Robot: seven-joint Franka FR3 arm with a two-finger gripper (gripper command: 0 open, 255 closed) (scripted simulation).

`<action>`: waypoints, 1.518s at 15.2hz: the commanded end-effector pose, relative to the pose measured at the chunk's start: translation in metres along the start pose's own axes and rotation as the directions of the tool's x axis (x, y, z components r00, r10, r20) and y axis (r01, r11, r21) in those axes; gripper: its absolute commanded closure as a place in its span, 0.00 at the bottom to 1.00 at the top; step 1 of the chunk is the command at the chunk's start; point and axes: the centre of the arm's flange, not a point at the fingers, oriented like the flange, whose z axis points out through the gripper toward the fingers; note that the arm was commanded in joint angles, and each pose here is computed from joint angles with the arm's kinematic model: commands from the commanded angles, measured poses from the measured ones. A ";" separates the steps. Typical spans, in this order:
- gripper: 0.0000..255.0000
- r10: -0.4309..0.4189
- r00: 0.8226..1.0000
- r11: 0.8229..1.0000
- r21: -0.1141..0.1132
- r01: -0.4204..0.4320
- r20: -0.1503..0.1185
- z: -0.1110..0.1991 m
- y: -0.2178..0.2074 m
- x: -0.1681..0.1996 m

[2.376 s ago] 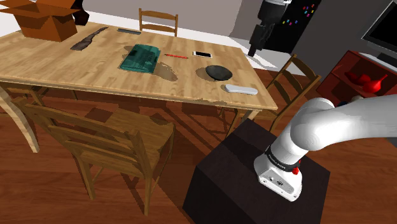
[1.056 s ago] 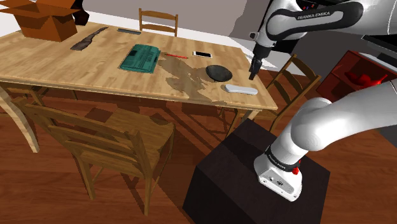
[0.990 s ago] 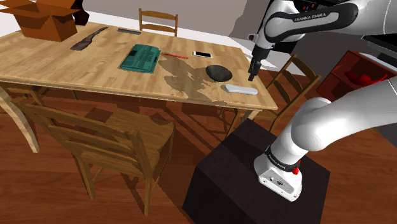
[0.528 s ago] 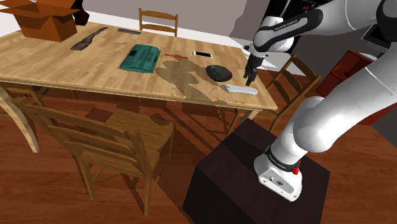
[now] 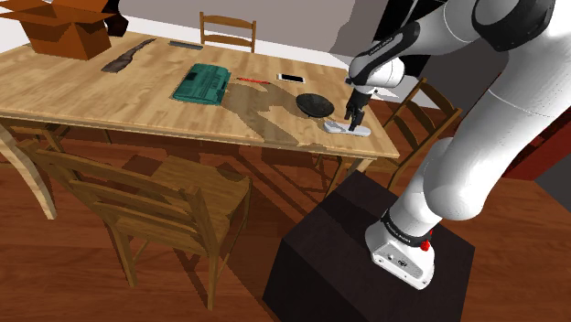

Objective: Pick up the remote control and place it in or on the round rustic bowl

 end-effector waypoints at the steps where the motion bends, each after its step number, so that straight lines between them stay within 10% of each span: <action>1: 0.00 0.000 1.000 1.000 -0.001 0.000 0.000 0.011 0.000 -0.001; 11: 0.00 0.000 1.000 1.000 -0.001 0.000 0.000 0.019 0.000 -0.001; 12: 1.00 0.000 1.000 1.000 -0.001 0.000 0.000 0.019 0.000 -0.001; 23: 1.00 0.000 1.000 1.000 -0.001 0.000 0.000 0.008 0.000 -0.001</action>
